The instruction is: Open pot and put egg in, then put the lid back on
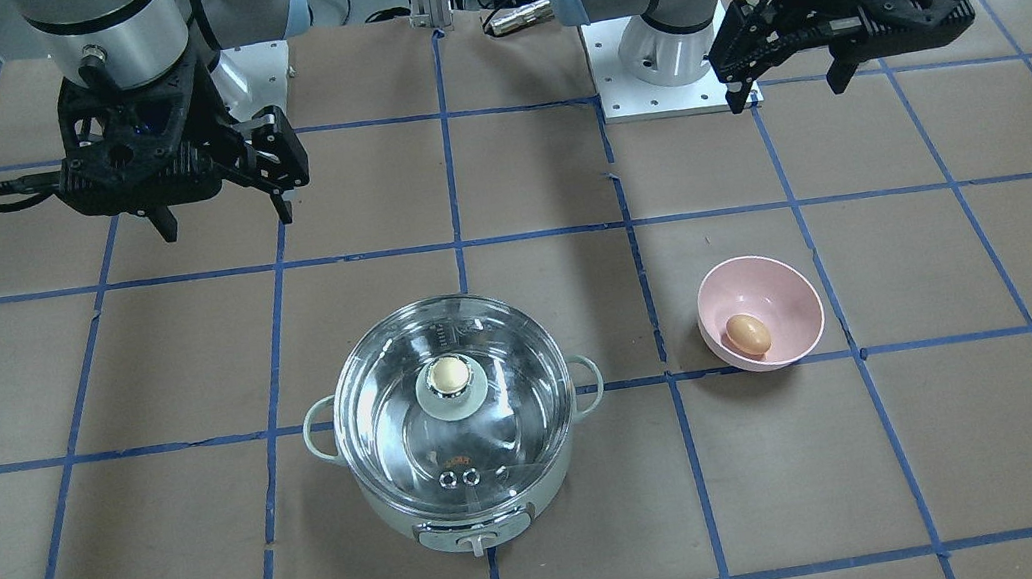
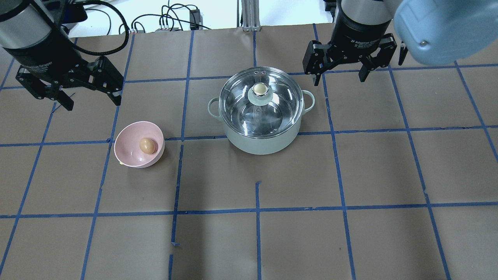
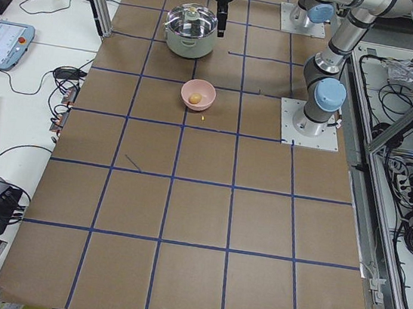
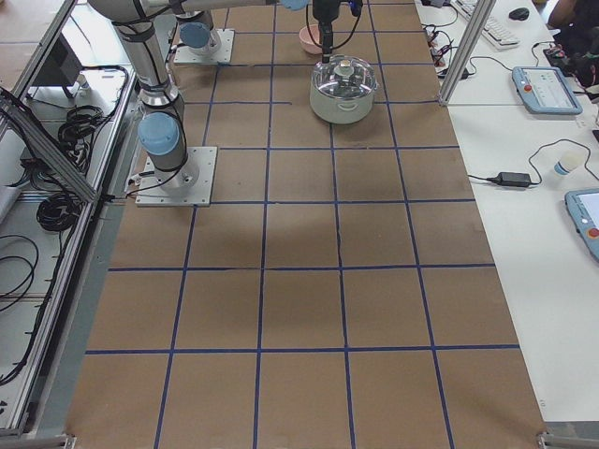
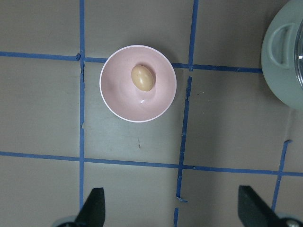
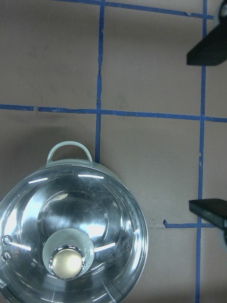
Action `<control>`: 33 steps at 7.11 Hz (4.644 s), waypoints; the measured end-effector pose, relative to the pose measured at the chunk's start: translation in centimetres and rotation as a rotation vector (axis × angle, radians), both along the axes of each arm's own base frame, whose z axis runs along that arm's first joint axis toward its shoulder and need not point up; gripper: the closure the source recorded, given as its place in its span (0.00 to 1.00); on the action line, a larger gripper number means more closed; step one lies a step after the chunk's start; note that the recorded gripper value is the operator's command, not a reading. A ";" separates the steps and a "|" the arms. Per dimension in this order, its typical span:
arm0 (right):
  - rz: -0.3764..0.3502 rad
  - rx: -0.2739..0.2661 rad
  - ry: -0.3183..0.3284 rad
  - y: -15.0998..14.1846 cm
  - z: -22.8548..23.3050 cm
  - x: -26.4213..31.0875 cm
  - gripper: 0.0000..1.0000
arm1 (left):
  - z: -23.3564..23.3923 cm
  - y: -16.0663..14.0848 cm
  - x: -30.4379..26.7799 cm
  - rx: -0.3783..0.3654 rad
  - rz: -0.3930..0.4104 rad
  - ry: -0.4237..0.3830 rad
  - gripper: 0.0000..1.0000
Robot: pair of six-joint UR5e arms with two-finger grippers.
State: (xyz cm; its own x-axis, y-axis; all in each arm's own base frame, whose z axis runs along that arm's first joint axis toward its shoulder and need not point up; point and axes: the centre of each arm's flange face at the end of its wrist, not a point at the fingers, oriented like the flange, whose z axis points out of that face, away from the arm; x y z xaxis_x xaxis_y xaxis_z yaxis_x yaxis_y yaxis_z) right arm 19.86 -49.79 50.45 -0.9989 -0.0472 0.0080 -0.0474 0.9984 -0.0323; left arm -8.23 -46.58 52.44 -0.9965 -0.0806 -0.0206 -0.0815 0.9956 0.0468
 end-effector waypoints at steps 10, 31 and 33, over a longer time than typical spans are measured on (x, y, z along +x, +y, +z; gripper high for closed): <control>0.038 -0.017 -0.019 -7.3 -6.1 10.3 0.07 | -8.0 -1.6 4.2 0.002 -0.072 0.007 0.00; -0.055 -0.017 -0.030 -0.9 1.3 -8.1 0.97 | -27.0 -4.9 4.8 -0.189 0.794 -0.014 0.00; -0.053 -0.010 -0.030 0.7 1.1 -9.0 0.97 | -27.0 -5.0 4.8 -0.191 0.786 -0.012 0.00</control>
State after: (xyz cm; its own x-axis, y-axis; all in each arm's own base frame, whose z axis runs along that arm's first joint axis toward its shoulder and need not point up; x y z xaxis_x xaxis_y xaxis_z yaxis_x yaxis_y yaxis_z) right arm 10.83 -49.11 51.52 -0.9997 0.0055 -0.0219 0.0065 0.9990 -0.0431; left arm -3.38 -51.55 25.39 -0.6470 -0.7606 0.0543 -0.7602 0.6379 -0.1232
